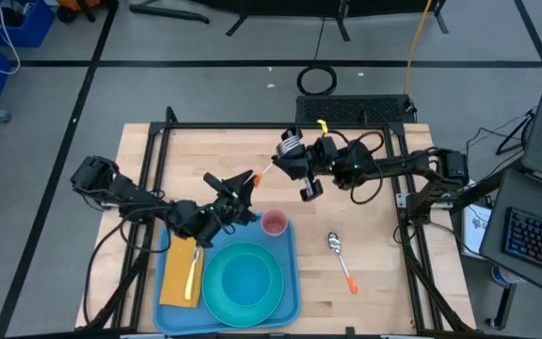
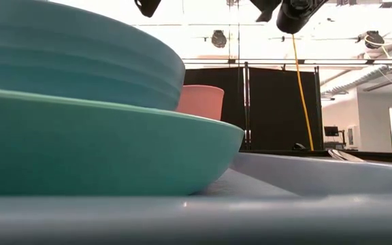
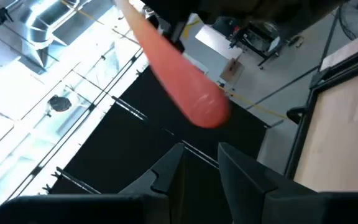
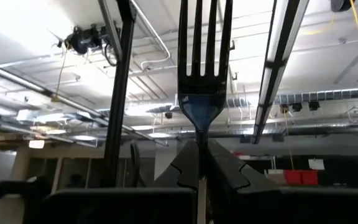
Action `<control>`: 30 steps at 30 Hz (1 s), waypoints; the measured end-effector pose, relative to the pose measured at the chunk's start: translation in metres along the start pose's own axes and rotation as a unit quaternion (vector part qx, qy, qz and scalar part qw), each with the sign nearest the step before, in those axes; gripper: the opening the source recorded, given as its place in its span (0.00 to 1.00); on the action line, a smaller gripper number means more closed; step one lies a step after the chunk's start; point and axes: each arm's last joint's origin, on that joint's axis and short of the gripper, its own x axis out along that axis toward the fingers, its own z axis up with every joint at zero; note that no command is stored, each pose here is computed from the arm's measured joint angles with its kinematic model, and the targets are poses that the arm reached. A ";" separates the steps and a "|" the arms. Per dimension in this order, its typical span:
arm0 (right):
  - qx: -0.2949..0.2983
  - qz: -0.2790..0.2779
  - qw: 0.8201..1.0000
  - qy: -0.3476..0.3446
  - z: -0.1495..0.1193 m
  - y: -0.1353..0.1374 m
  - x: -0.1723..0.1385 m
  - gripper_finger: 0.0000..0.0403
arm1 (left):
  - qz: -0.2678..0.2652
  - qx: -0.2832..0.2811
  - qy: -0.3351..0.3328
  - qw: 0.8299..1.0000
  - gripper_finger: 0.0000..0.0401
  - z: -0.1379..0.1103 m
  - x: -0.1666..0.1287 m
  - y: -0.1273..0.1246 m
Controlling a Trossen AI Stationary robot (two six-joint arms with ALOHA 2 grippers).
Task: Set up tray
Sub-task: Put the orange fork on top of the yellow table napkin to the left of the yellow table knife on the blue tray
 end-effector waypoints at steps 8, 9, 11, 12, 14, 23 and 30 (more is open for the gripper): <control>0.000 0.010 1.000 0.005 -0.002 0.000 0.000 0.00 | 0.017 -0.051 -0.019 0.998 0.26 -0.001 0.006 0.006; -0.003 0.010 1.000 0.005 -0.002 0.000 0.000 0.00 | 0.020 -0.054 -0.021 0.998 0.26 -0.001 0.006 0.007; -0.014 0.010 1.000 0.001 -0.001 0.000 0.000 0.00 | 0.019 -0.049 -0.027 0.998 0.26 0.000 0.005 0.008; -0.017 0.010 1.000 -0.004 0.000 0.000 -0.001 0.00 | 0.018 -0.042 -0.029 0.999 0.26 0.000 0.005 0.007; -0.017 0.009 1.000 -0.012 0.002 -0.001 -0.001 0.00 | 0.017 -0.036 -0.035 0.999 0.26 0.000 0.005 0.006; -0.003 -0.027 0.999 -0.026 0.006 -0.011 -0.004 0.00 | 0.013 -0.050 -0.051 0.997 0.26 0.000 0.007 0.006; 0.005 -0.056 0.998 -0.012 0.002 -0.013 -0.004 0.00 | 0.014 -0.069 -0.060 0.996 0.26 0.000 0.008 0.007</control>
